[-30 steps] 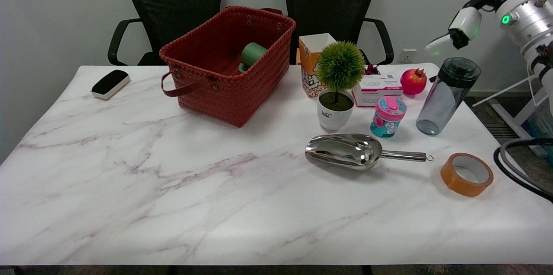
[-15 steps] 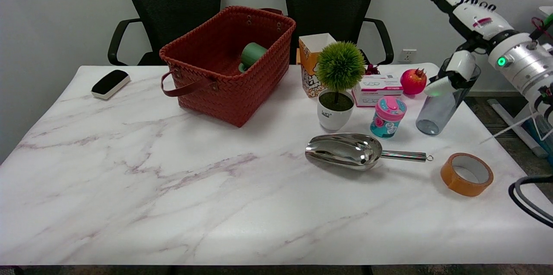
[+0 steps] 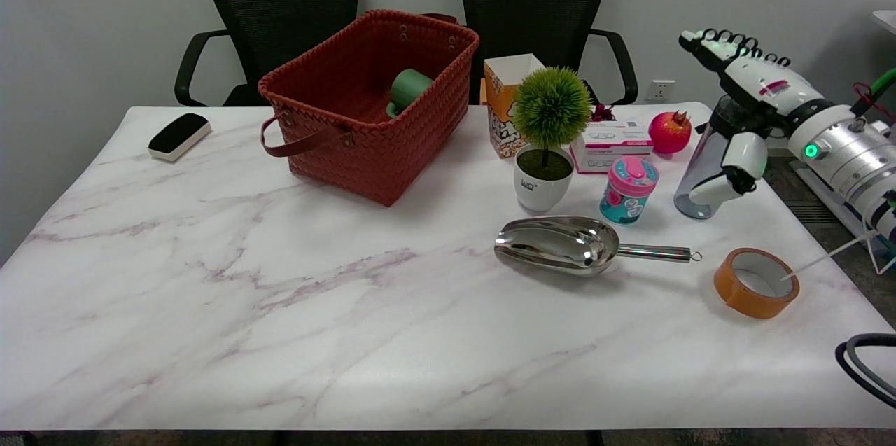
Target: Pick up the stainless steel scoop.
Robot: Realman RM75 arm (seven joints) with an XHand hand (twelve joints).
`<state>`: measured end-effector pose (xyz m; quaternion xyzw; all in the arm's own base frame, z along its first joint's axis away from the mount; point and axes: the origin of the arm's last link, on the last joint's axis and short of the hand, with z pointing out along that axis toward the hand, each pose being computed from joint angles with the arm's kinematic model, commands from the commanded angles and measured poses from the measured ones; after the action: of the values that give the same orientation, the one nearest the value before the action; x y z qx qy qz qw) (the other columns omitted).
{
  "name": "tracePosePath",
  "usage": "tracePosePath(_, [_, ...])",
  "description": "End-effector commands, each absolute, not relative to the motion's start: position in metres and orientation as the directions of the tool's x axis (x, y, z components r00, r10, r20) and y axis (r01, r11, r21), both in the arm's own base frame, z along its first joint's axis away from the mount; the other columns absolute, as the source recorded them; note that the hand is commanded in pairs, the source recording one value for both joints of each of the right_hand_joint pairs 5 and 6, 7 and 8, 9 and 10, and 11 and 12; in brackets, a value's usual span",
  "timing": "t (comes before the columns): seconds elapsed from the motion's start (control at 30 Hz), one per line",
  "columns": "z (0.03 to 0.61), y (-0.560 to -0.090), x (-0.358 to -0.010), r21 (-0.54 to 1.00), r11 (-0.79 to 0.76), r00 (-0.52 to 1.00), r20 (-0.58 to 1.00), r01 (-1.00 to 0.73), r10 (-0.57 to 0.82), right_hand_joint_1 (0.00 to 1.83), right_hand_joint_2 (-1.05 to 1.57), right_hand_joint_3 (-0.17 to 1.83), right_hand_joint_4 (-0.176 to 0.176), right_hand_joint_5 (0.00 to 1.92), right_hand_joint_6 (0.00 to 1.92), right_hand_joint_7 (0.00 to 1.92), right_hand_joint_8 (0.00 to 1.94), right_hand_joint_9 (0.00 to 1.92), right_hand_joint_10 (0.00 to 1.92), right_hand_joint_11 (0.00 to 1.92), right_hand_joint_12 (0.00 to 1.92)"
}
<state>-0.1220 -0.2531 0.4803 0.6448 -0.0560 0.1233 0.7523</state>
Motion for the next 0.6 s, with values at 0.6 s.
tracePosePath(0.6, [0.44,-0.213,-0.195,0.984,0.079,0.987,0.162,-0.16,-0.015,1.22,-0.82,1.18,0.0,0.02,0.02,0.0,0.0,0.0,0.0,0.0,0.0])
